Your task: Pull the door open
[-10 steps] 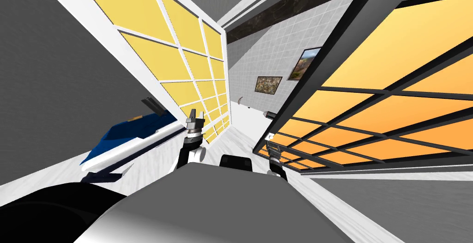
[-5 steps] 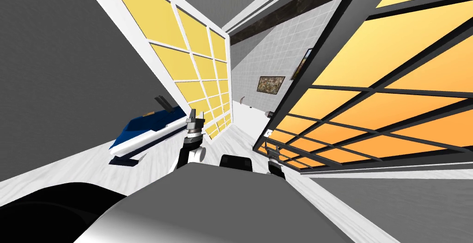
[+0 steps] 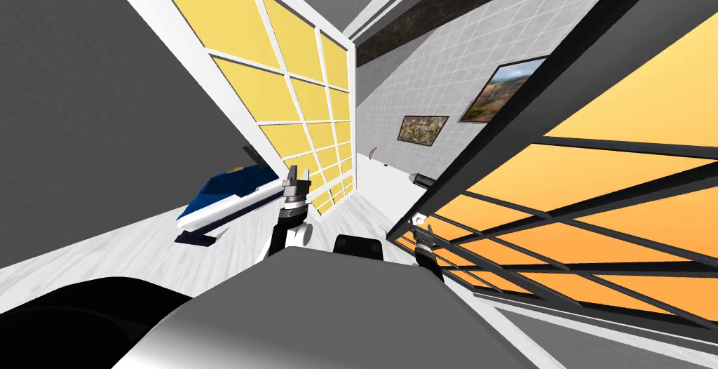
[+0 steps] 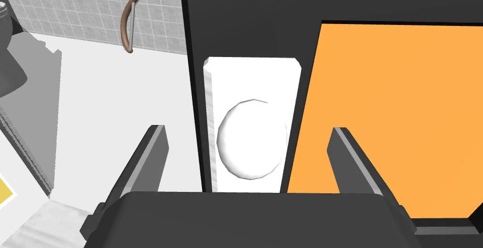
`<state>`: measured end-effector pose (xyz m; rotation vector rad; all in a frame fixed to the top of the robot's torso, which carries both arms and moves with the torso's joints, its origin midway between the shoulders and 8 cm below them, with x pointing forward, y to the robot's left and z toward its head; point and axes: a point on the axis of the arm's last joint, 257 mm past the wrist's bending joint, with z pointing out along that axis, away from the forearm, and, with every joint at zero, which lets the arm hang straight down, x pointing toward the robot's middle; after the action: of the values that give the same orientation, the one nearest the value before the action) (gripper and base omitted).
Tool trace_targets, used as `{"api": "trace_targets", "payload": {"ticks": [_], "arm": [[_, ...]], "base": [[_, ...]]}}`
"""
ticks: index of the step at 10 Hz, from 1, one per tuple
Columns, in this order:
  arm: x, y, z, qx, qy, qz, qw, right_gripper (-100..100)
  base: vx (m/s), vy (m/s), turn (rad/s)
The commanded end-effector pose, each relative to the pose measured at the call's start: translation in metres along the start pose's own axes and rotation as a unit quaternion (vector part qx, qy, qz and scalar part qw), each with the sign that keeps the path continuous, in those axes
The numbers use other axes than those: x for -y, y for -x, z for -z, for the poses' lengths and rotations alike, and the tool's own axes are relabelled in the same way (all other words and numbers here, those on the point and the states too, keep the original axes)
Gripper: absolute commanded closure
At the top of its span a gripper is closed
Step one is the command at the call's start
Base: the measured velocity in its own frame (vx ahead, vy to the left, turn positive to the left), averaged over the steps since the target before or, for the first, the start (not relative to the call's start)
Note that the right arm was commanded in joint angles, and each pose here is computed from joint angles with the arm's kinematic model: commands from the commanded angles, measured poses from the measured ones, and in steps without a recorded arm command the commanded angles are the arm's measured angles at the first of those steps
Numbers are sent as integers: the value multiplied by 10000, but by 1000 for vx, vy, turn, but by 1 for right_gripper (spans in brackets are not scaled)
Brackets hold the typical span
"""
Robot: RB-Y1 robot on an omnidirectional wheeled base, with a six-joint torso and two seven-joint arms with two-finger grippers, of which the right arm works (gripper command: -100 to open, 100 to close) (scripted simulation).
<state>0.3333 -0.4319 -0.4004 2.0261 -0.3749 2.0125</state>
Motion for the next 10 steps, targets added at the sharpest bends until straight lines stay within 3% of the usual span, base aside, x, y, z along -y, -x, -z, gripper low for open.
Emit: {"api": "trace_targets", "payload": {"ticks": [1,2,7,8,10], "arm": [[0,0,0,0,0,0,10000,-100],[0,0,0,0,0,0,10000,100],[0,0,0,0,0,0,10000,100],[12,15,57,17,-142,12,9999,100],[25,6,88,1,-246,12,9997,100]], "base": [[115,-26,35],[-16,-1,-52],[-22,4,4],[-129,-22,136],[-230,-26,127]]}}
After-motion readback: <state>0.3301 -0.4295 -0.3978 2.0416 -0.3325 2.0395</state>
